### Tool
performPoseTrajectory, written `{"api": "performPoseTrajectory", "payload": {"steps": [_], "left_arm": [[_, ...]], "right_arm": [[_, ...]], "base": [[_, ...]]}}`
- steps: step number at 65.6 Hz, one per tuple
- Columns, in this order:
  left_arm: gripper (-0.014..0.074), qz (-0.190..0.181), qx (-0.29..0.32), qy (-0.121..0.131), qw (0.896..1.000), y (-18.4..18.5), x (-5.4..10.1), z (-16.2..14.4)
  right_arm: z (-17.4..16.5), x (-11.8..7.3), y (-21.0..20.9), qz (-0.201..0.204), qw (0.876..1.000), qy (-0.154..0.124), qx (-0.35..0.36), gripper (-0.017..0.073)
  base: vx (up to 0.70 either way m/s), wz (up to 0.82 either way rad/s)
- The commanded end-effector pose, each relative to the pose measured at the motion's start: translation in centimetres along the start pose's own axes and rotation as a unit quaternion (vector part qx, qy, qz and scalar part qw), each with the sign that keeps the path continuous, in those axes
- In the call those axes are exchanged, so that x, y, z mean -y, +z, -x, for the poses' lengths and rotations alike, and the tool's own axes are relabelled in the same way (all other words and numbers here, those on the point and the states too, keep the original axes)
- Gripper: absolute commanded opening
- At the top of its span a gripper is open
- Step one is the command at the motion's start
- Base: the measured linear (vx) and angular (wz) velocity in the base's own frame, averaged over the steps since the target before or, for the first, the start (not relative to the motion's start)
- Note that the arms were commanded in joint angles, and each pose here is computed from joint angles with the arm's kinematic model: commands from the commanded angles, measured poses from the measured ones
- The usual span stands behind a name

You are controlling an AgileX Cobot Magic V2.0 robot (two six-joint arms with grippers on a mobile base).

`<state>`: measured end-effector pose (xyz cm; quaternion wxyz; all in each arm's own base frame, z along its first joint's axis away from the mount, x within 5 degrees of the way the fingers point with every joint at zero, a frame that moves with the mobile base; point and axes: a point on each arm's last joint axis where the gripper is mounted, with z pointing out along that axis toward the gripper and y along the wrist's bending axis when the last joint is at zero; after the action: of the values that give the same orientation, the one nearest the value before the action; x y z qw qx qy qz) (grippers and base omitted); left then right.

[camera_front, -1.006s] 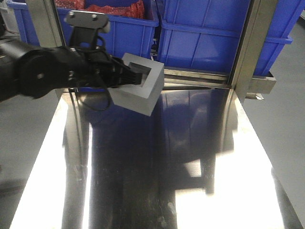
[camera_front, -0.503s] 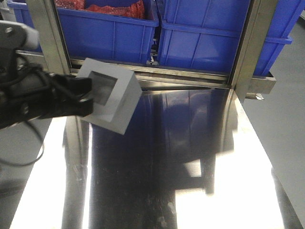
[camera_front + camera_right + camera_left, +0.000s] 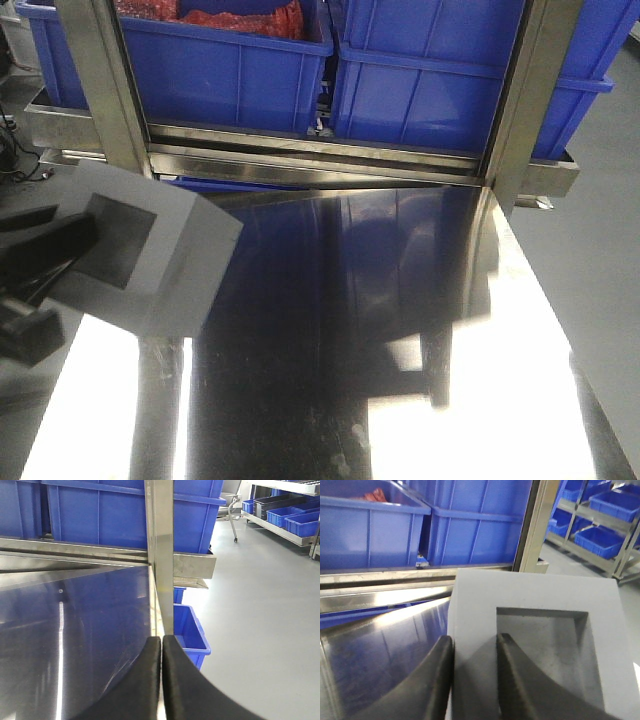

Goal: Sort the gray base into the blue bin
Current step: 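Lift the gray block with the left gripper toward the robot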

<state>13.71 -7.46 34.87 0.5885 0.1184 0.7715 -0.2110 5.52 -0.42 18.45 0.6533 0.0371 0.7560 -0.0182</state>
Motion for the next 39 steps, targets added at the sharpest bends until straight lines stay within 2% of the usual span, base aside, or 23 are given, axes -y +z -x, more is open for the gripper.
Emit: {"api": "performPoseTrajectory", "payload": {"steps": [1,15,39], "left_arm": [[-0.0006,-0.023,0.094,-0.008,0.995,-1.7,0.4,1.5],[-0.0006,-0.033,0.139,-0.008,0.990,-3.6,0.3,1.0],[-0.0006,-0.032,0.135,-0.008,0.990,-3.8,0.2,0.9]], "right_arm": [[0.6,0.0,0.0,-0.001,0.999,-0.008,0.035,-0.0005],[0.6,0.0,0.0,-0.001,0.999,-0.008,0.035,-0.0005],[0.6,0.0,0.0,-0.001,0.999,-0.008,0.035,-0.0005]], "base": [[0.00,0.00],[0.00,0.00],[0.00,0.00]]}}
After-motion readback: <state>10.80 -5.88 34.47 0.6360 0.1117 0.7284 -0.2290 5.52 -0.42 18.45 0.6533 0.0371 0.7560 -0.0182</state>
